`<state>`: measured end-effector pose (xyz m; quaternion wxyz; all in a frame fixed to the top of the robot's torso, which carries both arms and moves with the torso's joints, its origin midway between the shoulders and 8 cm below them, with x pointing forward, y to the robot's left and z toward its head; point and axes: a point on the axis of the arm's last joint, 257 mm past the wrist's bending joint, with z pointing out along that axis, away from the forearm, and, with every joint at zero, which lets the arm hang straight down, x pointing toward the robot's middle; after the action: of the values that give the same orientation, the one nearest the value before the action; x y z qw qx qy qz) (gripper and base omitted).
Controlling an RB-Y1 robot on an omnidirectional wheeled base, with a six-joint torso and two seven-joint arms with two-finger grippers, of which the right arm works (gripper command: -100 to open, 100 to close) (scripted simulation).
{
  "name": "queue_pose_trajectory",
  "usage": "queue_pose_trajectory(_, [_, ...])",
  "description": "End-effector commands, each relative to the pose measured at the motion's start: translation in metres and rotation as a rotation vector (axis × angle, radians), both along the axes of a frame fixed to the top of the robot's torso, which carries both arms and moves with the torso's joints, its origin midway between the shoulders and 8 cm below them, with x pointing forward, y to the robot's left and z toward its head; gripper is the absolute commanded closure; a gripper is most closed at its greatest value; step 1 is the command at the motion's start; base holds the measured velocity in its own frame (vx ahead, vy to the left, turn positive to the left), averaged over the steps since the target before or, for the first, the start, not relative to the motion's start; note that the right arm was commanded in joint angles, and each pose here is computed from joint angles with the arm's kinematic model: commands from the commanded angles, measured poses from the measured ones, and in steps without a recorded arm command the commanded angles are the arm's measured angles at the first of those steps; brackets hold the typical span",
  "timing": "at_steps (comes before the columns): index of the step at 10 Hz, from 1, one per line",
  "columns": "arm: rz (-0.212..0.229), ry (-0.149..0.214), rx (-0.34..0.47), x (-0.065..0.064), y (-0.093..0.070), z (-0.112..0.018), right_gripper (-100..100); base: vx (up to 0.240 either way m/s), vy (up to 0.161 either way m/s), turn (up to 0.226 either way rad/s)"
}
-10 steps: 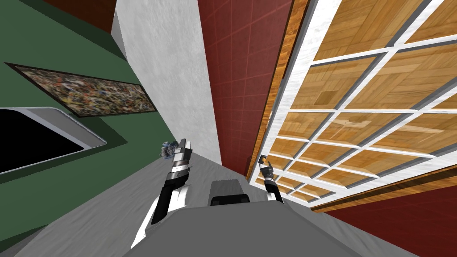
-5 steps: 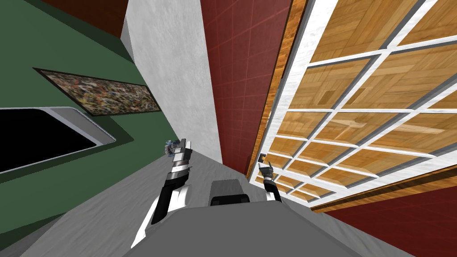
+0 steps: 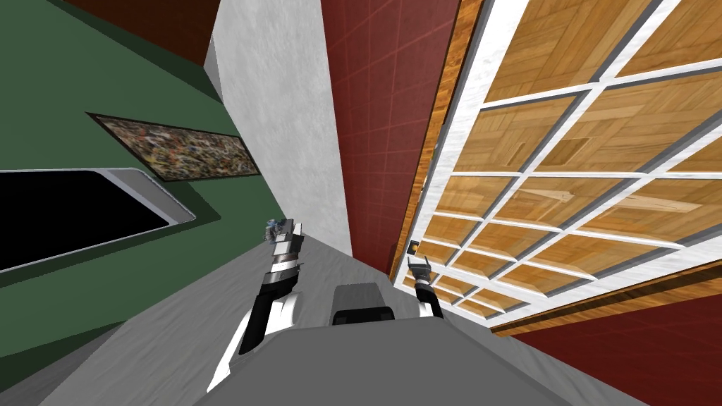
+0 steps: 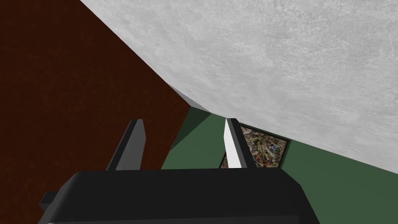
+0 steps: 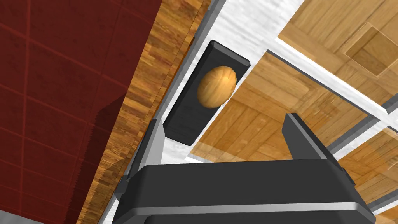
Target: Pull the door open
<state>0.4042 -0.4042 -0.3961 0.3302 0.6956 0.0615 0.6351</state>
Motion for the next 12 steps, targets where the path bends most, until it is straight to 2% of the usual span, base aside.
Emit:
queue_pose_trajectory(1, [-0.008,-0.026,0.066,0.0004,0.001,-0.0002,-100,-0.05,-0.011,0.05])
queue_pose_trajectory(4, [-0.02,-0.066,0.17,0.0009,0.0027,-0.0008,-100,-0.06,-0.008,0.044])
queue_pose_trajectory(5, [-0.02,-0.068,0.175,0.0009,0.0027,-0.0008,-100,-0.045,-0.013,0.024])
queue_pose_trajectory(7, [-0.032,-0.104,0.266,0.0014,0.0045,-0.0015,-100,-0.062,-0.006,0.058])
queue_pose_trajectory(8, [-0.031,-0.11,0.278,0.0014,0.0045,-0.0015,-100,-0.052,-0.007,0.015])
queue_pose_trajectory(10, [-0.041,-0.143,0.362,0.0017,0.0061,-0.0023,-100,-0.052,-0.012,0.042])
queue_pose_trajectory(12, [-0.045,-0.164,0.41,0.0018,0.0068,-0.0026,-100,-0.045,-0.008,0.023])
